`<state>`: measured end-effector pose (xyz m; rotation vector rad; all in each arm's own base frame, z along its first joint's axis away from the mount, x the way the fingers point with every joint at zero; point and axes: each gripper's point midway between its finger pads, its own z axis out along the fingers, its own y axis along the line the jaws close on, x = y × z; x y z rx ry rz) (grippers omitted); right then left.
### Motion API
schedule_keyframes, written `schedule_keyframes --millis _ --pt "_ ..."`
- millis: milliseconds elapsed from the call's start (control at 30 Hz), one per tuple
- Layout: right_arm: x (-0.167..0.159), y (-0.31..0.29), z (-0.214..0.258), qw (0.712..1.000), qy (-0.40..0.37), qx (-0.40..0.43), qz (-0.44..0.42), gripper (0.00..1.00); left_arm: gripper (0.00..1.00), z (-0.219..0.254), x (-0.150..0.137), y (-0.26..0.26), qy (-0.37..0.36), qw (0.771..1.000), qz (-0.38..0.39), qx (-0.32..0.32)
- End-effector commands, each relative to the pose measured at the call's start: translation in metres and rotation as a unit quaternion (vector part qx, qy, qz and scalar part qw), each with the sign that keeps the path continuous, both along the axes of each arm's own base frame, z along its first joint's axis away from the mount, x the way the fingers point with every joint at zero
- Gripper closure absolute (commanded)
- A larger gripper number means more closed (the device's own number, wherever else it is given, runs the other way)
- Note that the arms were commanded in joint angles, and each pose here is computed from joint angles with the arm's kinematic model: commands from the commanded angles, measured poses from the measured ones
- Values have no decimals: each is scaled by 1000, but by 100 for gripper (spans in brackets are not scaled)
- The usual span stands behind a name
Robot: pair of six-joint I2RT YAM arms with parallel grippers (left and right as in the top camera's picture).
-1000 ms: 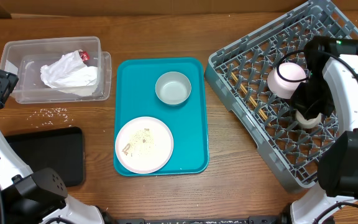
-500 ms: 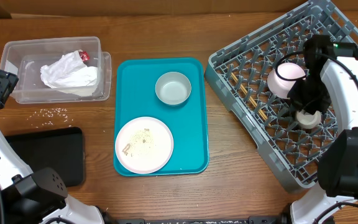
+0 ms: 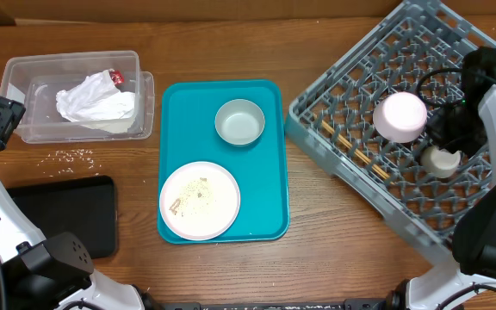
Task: Sort waste into correct bins and load items into the dishwasher
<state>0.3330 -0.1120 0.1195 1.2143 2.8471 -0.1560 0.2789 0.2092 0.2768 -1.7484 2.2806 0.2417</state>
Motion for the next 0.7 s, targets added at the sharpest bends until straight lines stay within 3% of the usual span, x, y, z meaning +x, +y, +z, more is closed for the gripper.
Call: schedule_keyframes --millis 0,300,433,567,667 --pt "5 -25 -2 999 -7 -39 -7 96 0 -3 1 1 1 1000 10 -4" --pt "30 -21 26 998 -61 -27 2 96 0 -3 1 1 1 1000 10 -4" --pt "41 -6 36 995 -85 13 45 94 0 -3 1 1 1 1000 10 -4" --pt "43 28 38 983 -100 95 118 81 0 -3 1 1 1 1000 10 -4" --pt "33 31 36 985 -76 95 120 64 0 -3 1 1 1 1000 10 -4"
